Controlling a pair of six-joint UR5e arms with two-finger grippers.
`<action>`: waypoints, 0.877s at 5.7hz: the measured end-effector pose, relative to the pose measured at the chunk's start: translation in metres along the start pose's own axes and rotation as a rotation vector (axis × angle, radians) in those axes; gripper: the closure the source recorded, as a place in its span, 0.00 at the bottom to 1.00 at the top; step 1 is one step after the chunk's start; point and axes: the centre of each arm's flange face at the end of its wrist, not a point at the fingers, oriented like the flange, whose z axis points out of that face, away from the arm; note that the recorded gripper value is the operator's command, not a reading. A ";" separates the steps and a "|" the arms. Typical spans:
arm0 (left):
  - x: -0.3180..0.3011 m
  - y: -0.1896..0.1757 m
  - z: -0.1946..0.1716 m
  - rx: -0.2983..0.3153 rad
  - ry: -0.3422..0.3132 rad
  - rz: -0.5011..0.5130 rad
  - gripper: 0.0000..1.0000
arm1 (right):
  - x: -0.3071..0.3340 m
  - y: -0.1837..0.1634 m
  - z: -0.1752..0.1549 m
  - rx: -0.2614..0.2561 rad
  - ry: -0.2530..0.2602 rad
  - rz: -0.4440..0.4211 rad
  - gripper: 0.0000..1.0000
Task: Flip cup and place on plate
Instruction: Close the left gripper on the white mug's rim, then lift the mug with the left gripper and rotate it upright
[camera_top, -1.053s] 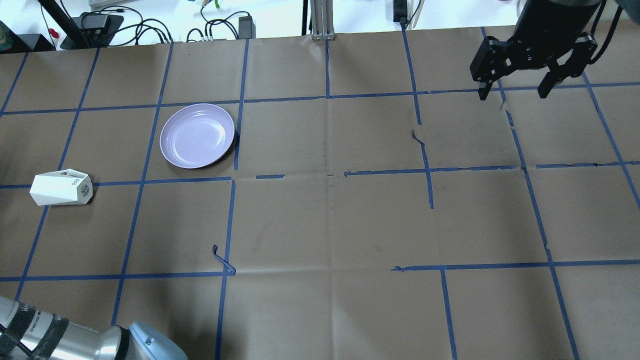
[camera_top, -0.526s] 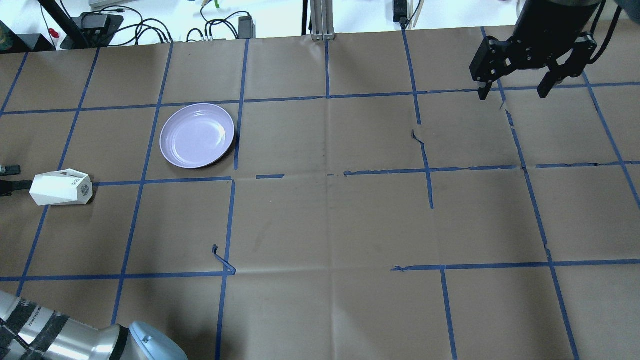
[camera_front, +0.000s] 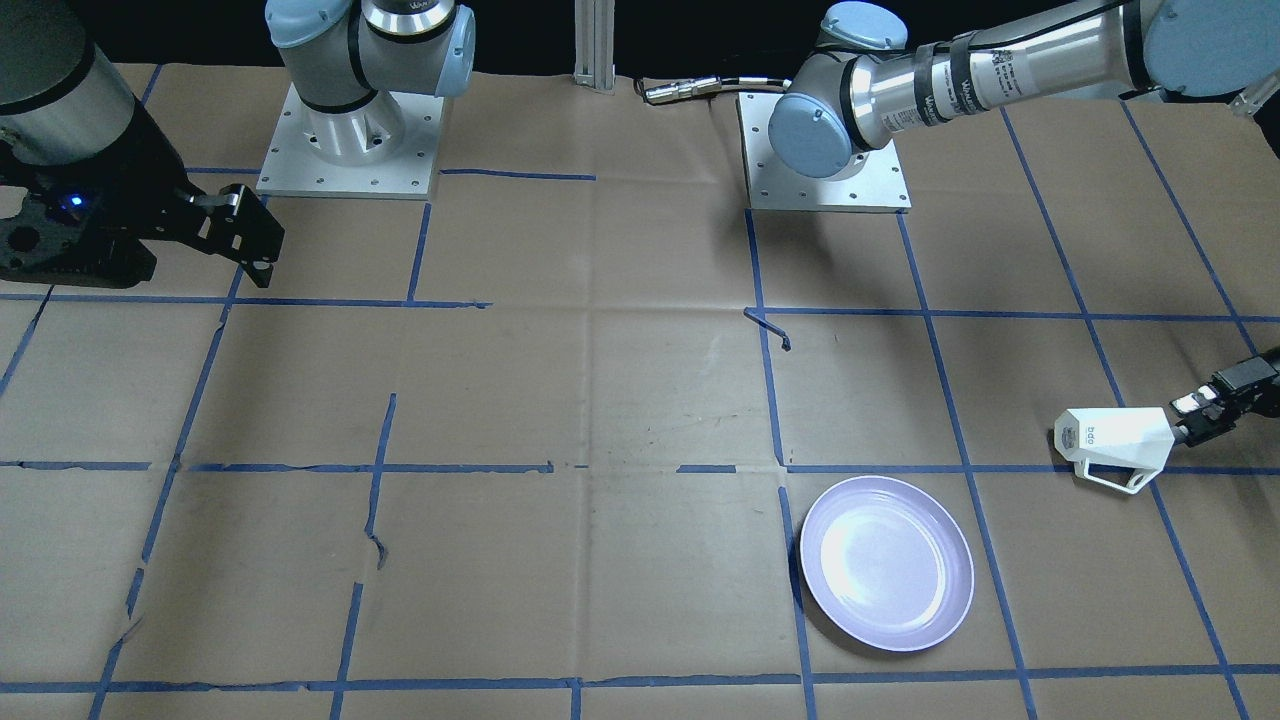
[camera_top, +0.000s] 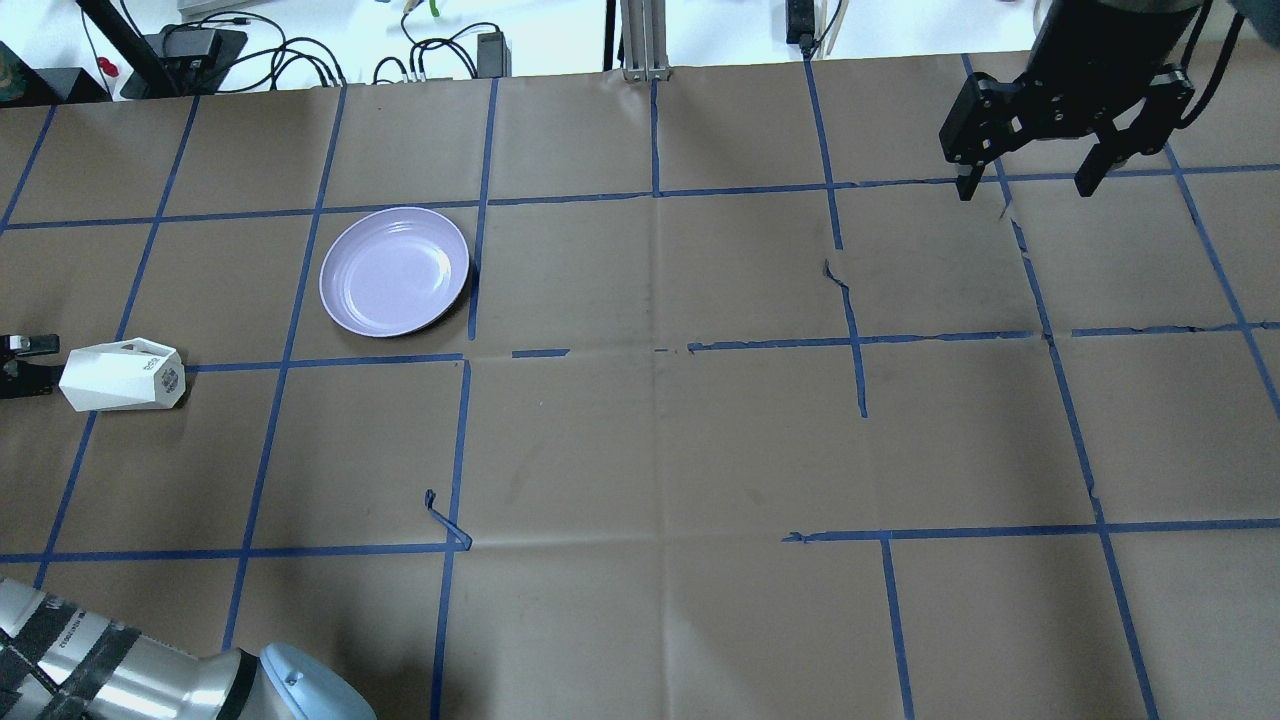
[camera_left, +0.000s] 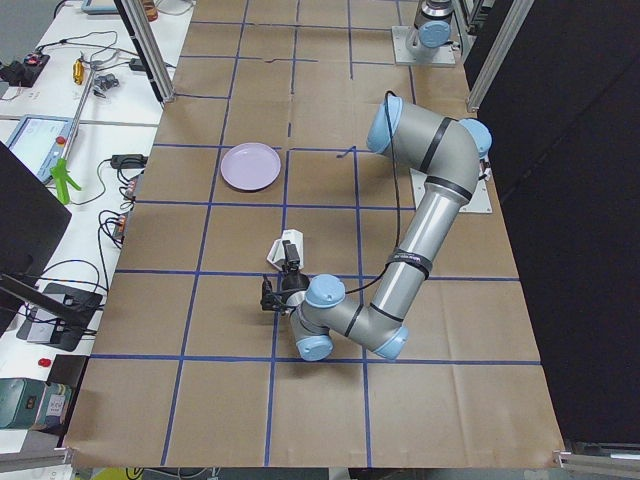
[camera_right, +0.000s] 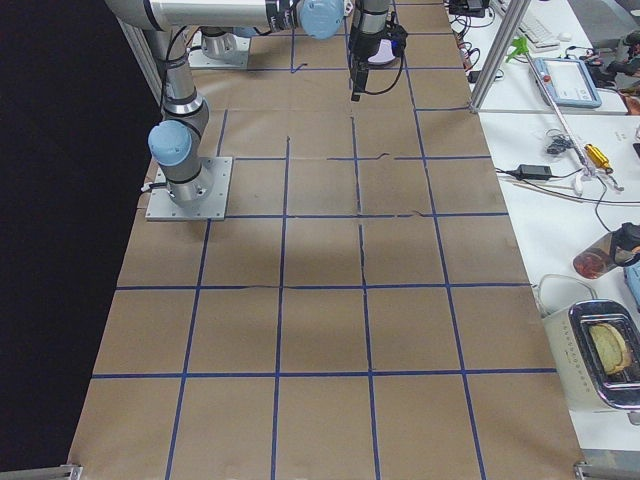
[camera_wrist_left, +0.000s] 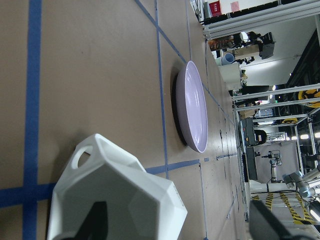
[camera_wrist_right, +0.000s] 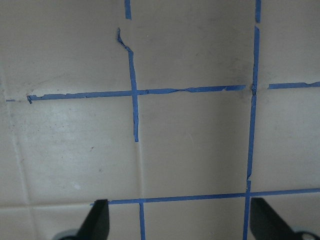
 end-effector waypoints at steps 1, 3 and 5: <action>-0.001 -0.001 0.002 0.015 0.010 0.002 0.93 | 0.000 0.000 0.000 0.000 0.000 0.001 0.00; -0.005 0.000 0.005 0.018 0.023 -0.008 1.00 | 0.000 0.000 0.000 0.000 0.000 0.000 0.00; 0.012 -0.002 0.002 0.023 0.031 -0.024 1.00 | 0.000 0.000 0.000 0.000 0.000 0.000 0.00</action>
